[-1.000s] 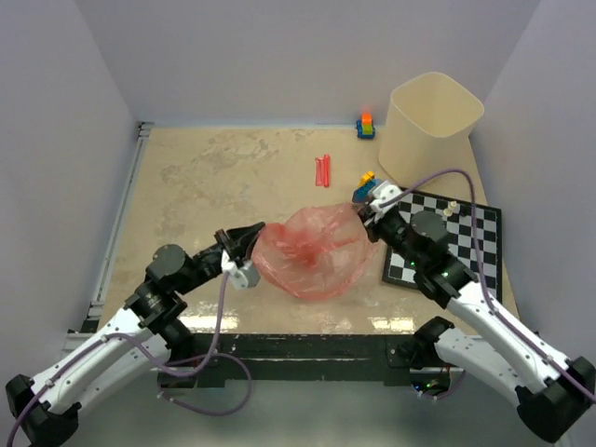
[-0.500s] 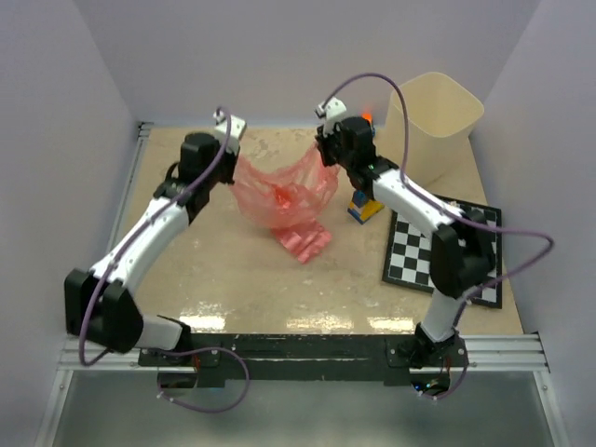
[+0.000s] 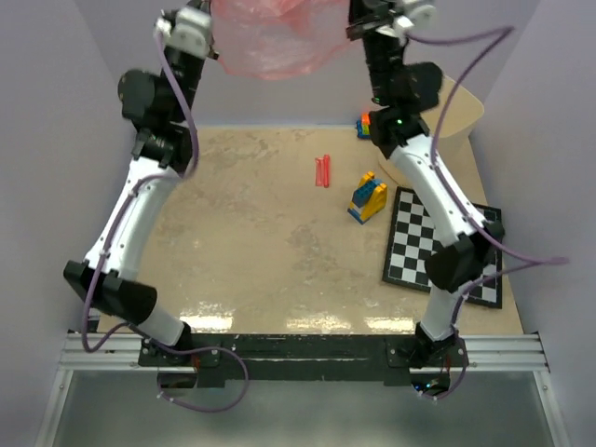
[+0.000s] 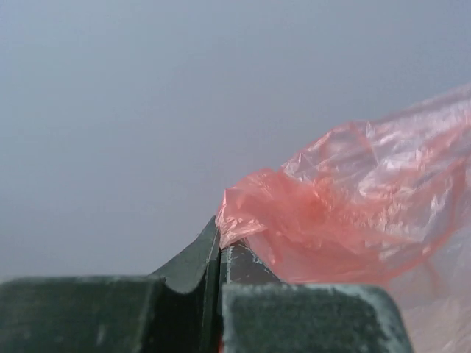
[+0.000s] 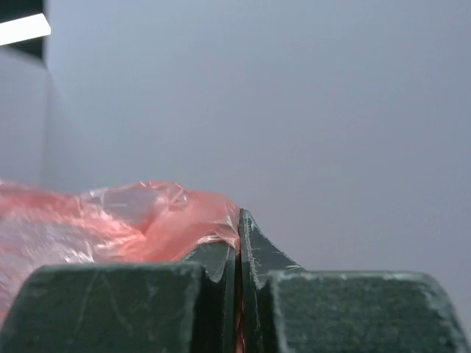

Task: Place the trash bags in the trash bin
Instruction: Unfold the trash bag at the center of the board.

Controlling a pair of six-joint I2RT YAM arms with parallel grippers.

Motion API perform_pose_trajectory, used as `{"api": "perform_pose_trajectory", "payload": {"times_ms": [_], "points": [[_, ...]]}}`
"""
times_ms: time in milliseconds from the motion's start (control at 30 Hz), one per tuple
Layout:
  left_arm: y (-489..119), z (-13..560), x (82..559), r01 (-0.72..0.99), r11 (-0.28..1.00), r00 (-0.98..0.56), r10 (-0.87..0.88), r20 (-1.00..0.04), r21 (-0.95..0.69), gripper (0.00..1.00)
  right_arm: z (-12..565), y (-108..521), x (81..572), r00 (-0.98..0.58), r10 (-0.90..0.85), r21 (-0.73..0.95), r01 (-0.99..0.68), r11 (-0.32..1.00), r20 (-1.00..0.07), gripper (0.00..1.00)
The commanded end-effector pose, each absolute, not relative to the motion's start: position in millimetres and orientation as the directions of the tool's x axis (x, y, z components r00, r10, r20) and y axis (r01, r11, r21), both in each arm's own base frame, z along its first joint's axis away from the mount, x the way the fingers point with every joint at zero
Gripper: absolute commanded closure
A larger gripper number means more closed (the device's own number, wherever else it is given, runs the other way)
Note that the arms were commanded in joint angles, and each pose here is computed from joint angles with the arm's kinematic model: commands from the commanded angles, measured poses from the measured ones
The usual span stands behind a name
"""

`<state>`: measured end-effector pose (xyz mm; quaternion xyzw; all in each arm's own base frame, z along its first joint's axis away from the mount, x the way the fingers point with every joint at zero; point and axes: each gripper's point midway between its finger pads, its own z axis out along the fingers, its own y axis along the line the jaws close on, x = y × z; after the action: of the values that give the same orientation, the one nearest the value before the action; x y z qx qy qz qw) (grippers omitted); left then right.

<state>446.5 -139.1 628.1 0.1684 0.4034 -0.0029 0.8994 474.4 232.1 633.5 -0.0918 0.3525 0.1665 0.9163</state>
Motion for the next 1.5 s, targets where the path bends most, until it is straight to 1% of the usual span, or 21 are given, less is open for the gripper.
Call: {"api": "perform_pose_trajectory", "payload": {"times_ms": [0,67,133,167,200,267,300,333,400,500,600,700,767,867,1000,1067,1167,1267,1333,1400,1467], "points": [[-194,669,335,-0.192,0.839,0.947,0.294,-0.127,0.509,1.00,699,219,361,0.905,0.282,-0.150,-0.342,0.928,-0.319,1.00],[-221,614,332,-0.190,0.786,0.950,0.298,-0.092,0.589,1.00,646,240,381,0.883,0.192,-0.218,-0.307,0.926,-0.429,1.00],[-239,530,328,-0.142,0.717,0.934,0.325,-0.148,0.682,1.00,535,255,418,0.733,0.040,-0.289,-0.317,0.903,-0.679,1.00],[-250,446,324,-0.044,0.619,0.908,0.351,-0.227,0.784,1.00,466,256,428,0.593,-0.049,-0.317,-0.357,0.879,-0.803,1.00],[-256,389,304,0.041,0.524,0.897,0.355,-0.262,0.851,1.00,394,257,416,0.451,-0.148,-0.365,-0.444,0.818,-0.880,1.00],[-248,304,231,0.136,0.282,0.928,0.299,-0.222,0.950,1.00,285,249,349,0.242,-0.357,-0.420,-0.681,0.600,-0.902,1.00],[-241,284,200,0.148,0.192,0.947,0.254,-0.194,0.970,1.00,275,237,312,0.220,-0.364,-0.399,-0.733,0.551,-0.905,1.00],[-234,283,177,0.175,0.203,0.955,0.203,-0.217,0.963,1.00,283,225,278,0.224,-0.335,-0.380,-0.756,0.532,-0.915,1.00],[-222,284,160,0.258,0.224,0.935,0.186,-0.301,0.940,1.00,315,202,234,0.261,-0.234,-0.350,-0.747,0.565,-0.936,1.00],[-216,274,158,0.352,0.161,0.895,0.230,-0.381,0.922,1.00,350,188,212,0.317,-0.158,-0.345,-0.717,0.605,-0.935,1.00],[-209,284,184,0.489,0.263,0.767,0.324,-0.553,0.832,1.00,344,197,247,0.193,-0.198,-0.276,-0.709,0.649,-0.961,1.00],[-199,286,220,0.608,0.412,0.533,0.422,-0.733,0.679,1.00,334,206,286,0.061,-0.217,-0.200,-0.676,0.709,-0.974,1.00],[-191,288,245,0.613,0.530,0.378,0.455,-0.806,0.586,1.00,329,218,305,0.020,-0.215,-0.172,-0.676,0.717,-0.976,1.00],[-177,297,275,0.521,0.680,0.256,0.452,-0.854,0.516,1.00,327,227,332,0.013,-0.178,-0.145,-0.639,0.756,-0.984,1.00],[-168,295,305,0.445,0.733,0.216,0.469,-0.856,0.514,1.00,315,241,383,0.022,-0.193,-0.169,-0.589,0.791,-0.981,1.00],[-152,284,335,0.407,0.768,0.136,0.485,-0.864,0.495,1.00,305,242,419,0.016,-0.216,-0.190,-0.540,0.820,-0.976,1.00],[-117,301,393,0.279,0.865,0.028,0.426,-0.904,0.416,1.00,314,242,482,0.044,-0.220,-0.215,-0.453,0.865,-0.975,1.00],[-102,366,451,0.179,0.925,0.057,0.331,-0.942,0.335,1.00,365,248,543,0.133,-0.160,-0.200,-0.379,0.903,-0.978,1.00],[-108,430,480,0.163,0.941,0.151,0.274,-0.950,0.298,1.00,436,256,563,0.271,-0.100,-0.194,-0.348,0.917,-0.958,1.00],[-119,505,494,0.165,0.944,0.283,0.232,-0.931,0.286,1.00,560,250,545,0.506,0.029,-0.153,-0.314,0.937,-0.862,1.00],[-133,594,481,0.198,0.941,0.465,0.156,-0.872,0.274,1.00,648,237,501,0.688,0.147,-0.115,-0.320,0.941,-0.711,1.00]]}}
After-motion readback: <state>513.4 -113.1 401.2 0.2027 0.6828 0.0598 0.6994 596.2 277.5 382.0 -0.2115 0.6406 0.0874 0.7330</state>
